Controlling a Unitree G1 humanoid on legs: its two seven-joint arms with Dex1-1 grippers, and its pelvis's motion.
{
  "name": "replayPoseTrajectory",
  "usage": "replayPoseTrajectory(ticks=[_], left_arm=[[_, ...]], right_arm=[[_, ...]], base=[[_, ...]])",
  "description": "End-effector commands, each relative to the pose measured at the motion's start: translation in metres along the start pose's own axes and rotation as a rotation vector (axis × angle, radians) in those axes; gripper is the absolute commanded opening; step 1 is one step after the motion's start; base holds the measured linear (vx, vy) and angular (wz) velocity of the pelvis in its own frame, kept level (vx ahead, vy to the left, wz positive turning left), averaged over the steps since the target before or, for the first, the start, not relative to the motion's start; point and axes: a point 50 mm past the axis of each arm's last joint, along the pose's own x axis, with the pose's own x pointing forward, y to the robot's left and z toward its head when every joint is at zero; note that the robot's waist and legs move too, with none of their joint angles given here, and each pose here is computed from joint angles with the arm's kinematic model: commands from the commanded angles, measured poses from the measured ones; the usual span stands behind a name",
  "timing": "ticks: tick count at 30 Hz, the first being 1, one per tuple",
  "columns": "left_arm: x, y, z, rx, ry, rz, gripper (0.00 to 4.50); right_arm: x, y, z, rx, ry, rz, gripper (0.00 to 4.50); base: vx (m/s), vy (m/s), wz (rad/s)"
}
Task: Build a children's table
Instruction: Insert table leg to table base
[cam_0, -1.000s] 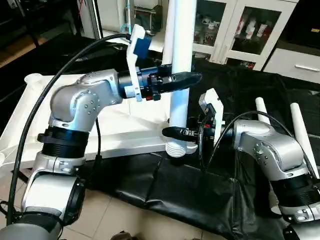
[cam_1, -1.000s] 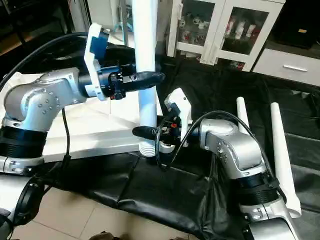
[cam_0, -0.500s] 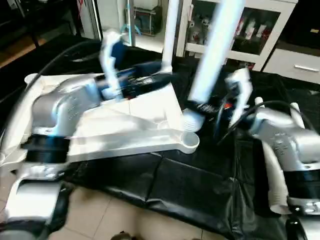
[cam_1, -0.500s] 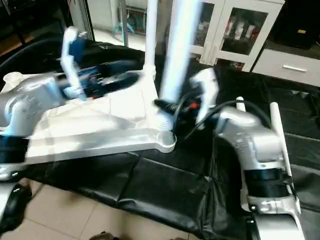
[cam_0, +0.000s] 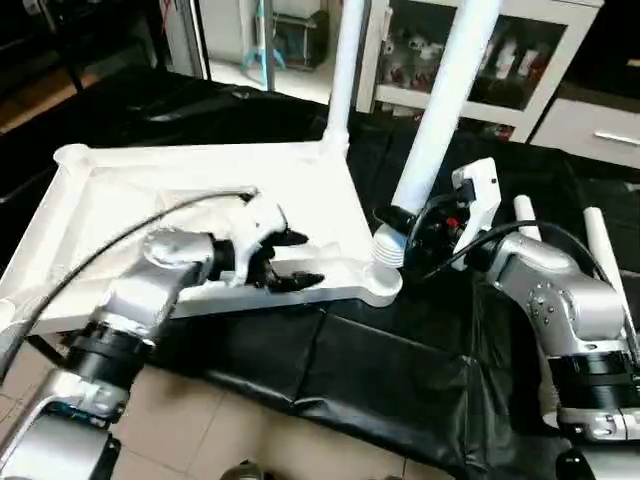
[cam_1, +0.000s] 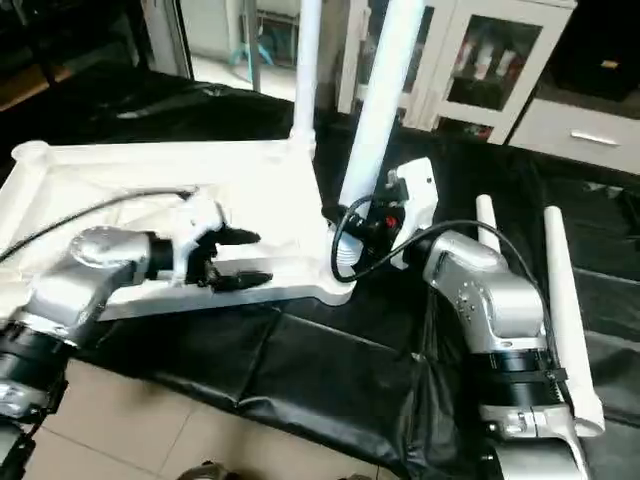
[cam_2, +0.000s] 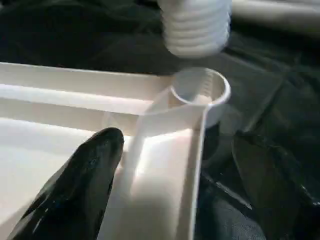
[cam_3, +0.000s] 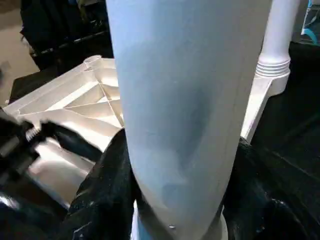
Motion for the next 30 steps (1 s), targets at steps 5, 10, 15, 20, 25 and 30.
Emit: replayPoseTrajectory(ticks=[5,10,15,20,25,30], left_arm=[[0.001,-0.002,-0.014,0.01,0.08,-0.053,3.95],[0.009,0.004,-0.018,0.026,0.094,-0.019,3.95],[0.018,0.004,-0.014,0.006,0.06,-0.035,3.57],[0.025,0.004,-0.013,0.01,0.056,-0.049,3.15],[0.028,0.004,-0.015,-0.007,0.054,-0.065,2.75],[0.027,0.002,-0.02,-0.019,0.071,-0.091,2.32]], right_arm=[[-0.004,0.002,-0.003,-0.018,0.008,-0.004,1.89],[-0.005,0.003,-0.005,-0.021,0.013,-0.005,1.89],[-0.005,0.006,-0.008,-0.024,0.019,0.003,1.89],[-0.007,0.008,-0.01,-0.027,0.025,0.005,1.89],[-0.009,0.009,-0.009,-0.034,0.027,0.006,1.89],[-0.01,0.009,-0.008,-0.041,0.032,0.009,1.89]], base=[[0.0,0.0,0.0],[0.0,0.0,0.0],[0.0,0.0,0.0],[0.0,0.0,0.0],[0.0,0.0,0.0],[0.0,0.0,0.0]])
